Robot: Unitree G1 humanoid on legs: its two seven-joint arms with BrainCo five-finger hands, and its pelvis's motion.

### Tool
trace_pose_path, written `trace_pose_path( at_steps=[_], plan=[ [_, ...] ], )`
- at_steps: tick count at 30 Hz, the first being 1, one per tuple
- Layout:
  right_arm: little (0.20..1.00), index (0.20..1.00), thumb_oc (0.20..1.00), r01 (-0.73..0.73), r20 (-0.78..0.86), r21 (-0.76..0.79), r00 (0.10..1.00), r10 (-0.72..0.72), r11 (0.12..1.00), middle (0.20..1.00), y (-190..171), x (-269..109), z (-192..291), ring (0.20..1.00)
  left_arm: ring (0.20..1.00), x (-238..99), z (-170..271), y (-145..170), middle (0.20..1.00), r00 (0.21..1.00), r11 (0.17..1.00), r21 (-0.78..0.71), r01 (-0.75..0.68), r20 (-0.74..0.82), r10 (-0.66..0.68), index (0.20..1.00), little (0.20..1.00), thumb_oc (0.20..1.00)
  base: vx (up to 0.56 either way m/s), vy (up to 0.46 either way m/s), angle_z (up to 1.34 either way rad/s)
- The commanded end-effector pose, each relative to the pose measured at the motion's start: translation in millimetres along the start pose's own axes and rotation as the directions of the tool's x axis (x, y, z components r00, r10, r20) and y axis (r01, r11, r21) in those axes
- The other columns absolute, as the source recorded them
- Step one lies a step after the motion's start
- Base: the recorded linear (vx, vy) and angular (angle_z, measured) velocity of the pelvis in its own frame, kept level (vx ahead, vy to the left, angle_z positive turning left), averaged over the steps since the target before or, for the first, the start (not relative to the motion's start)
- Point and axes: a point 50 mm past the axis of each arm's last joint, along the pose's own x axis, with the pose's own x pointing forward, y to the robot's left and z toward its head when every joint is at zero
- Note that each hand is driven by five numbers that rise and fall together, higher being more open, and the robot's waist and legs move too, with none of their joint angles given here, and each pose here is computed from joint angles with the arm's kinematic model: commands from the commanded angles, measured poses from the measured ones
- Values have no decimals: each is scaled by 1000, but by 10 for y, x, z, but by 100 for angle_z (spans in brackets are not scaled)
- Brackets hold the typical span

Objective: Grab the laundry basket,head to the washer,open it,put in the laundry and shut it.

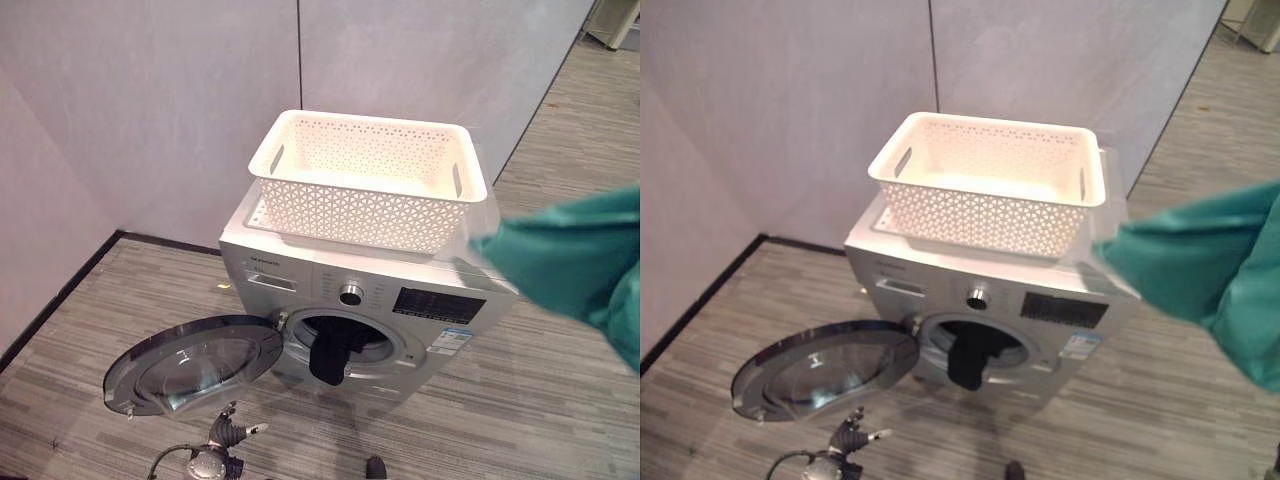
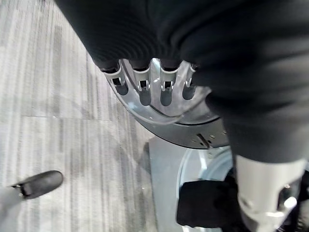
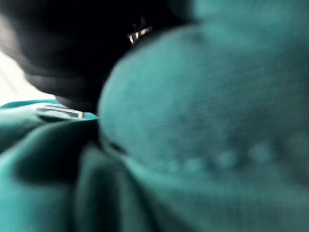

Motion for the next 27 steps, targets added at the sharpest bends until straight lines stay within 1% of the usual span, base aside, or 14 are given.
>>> trace_pose_path(
  at_steps=[1, 6, 7, 8, 9, 10, 11, 13, 16, 17, 19, 21, 25, 27],
  plan=[
    [200, 200, 200, 44, 115, 123, 992, -58, 991, 200, -51, 204, 266, 200, 1000, 83, 114, 161, 1000, 999, 997, 63, -51, 24, 49, 1000, 1000, 1000, -12, -11, -22],
    [200, 200, 200, -72, -148, 196, 984, 102, 978, 200, 39, -304, -179, 200, 1000, 59, -6, 138, 1000, 998, 998, 26, -55, -24, 55, 1000, 1000, 1000, -23, -10, -26],
    [200, 200, 200, -86, -190, 229, 973, 131, 970, 200, 81, -396, -234, 200, 1000, 54, -19, 134, 1000, 998, 998, 19, -55, -28, 55, 1000, 1000, 1000, -39, -9, -36],
    [200, 200, 200, -123, -297, 339, 927, 230, 933, 200, 189, -672, -346, 200, 1000, 43, -56, 108, 1000, 998, 999, 7, -53, -43, 53, 1000, 1000, 1000, -2, -4, -24],
    [200, 200, 200, -125, -298, 340, 926, 233, 932, 200, 189, -676, -349, 200, 1000, 42, -62, 112, 1000, 998, 999, 7, -54, -44, 54, 1000, 1000, 1000, -47, -8, -15],
    [200, 200, 200, -132, -406, 493, 839, 361, 860, 200, 318, -1037, -440, 200, 1000, 32, -97, 86, 1000, 997, 999, -1, -49, -59, 49, 1000, 1000, 1000, -46, -7, -6],
    [200, 200, 200, -133, -455, 567, 772, 444, 813, 200, 408, -1243, -477, 200, 1000, 30, -98, 71, 1000, 997, 999, -4, -41, -61, 41, 1000, 1000, 1000, -55, -11, -6],
    [200, 200, 200, -114, -555, 650, 605, 571, 752, 200, 463, -1712, -593, 200, 1000, 21, -100, 59, 1000, 998, 1000, 8, -27, -55, 27, 1000, 1000, 1000, 0, -11, -16],
    [200, 200, 200, -77, -618, 723, 371, 693, 687, 200, 537, -2295, -668, 200, 1000, 21, -57, 49, 1000, 1000, 1000, 28, -15, -25, 15, 1000, 1000, 1000, -17, -17, -6],
    [200, 200, 200, -77, -618, 724, 370, 694, 686, 200, 538, -2297, -670, 200, 1000, 21, -59, 51, 1000, 1000, 1000, 28, -15, -26, 16, 1000, 1000, 1000, -10, -12, 4],
    [200, 200, 200, -40, -639, 747, 237, 732, 664, 200, 558, -2611, -700, 200, 1000, 16, -12, 55, 1000, 1000, 999, 31, -12, 6, 12, 1000, 1000, 1000, -10, -3, 11],
    [200, 200, 200, 4, -641, 762, 148, 753, 648, 200, 594, -2836, -699, 200, 1000, 11, 27, 46, 1000, 999, 1000, 26, -7, 32, 6, 1000, 1000, 1000, -16, 1, 26],
    [200, 200, 200, 81, -633, 773, 37, 773, 629, 200, 714, -3121, -671, 200, 1000, 6, 164, 36, 1000, 994, 1000, 4, -11, 105, 10, 1000, 1000, 1000, -62, 27, 12],
    [200, 200, 200, 115, -627, 776, 29, 779, 620, 200, 800, -3149, -647, 200, 1000, 11, 230, 17, 1000, 991, 1000, -8, -9, 131, 11, 1000, 1000, 1000, -84, 20, 14]
  ],
)
